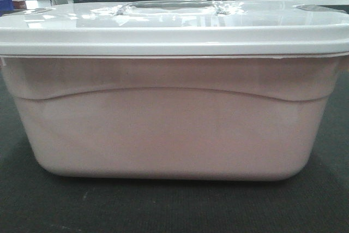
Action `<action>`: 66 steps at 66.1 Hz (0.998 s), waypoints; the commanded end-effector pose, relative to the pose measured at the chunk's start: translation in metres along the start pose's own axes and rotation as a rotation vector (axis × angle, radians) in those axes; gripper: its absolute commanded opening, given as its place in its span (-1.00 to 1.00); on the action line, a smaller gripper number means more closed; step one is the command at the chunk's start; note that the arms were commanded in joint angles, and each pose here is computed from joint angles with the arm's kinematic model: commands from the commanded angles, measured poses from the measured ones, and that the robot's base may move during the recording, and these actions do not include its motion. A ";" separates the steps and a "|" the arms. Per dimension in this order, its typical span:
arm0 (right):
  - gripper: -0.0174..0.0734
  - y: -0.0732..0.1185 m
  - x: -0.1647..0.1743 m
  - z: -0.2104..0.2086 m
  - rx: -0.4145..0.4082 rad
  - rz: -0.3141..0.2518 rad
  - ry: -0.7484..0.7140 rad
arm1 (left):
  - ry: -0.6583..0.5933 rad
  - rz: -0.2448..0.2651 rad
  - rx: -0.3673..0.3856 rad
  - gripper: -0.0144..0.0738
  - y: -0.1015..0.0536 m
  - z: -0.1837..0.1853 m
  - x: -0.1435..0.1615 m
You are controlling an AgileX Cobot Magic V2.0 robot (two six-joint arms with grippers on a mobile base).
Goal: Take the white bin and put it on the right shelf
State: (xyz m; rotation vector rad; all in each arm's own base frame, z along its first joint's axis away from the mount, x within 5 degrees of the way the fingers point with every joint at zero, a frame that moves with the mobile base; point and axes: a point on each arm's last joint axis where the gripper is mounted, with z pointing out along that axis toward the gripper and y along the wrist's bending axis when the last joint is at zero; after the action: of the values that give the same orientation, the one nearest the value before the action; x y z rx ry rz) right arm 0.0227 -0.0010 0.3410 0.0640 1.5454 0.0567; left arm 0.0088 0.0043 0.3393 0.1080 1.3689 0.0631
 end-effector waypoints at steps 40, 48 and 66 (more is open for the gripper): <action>-0.49 0.006 -0.048 0.161 0.082 -0.011 0.937 | 0.836 -0.113 0.103 -0.94 -0.012 0.177 -0.034; -0.49 0.004 -0.029 0.180 0.094 -0.013 1.072 | 0.942 -0.112 0.110 -0.94 -0.017 0.205 -0.007; -0.49 0.003 -0.007 0.202 0.102 -0.015 1.175 | 1.129 -0.123 0.125 -0.94 -0.026 0.235 0.039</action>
State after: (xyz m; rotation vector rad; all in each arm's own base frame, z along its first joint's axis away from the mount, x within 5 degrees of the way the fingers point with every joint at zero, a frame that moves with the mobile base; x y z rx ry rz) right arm 0.2215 -0.0003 0.3409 0.1259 2.7934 -0.0062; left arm 0.2379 -0.0241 0.3354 0.1016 2.5640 -0.0540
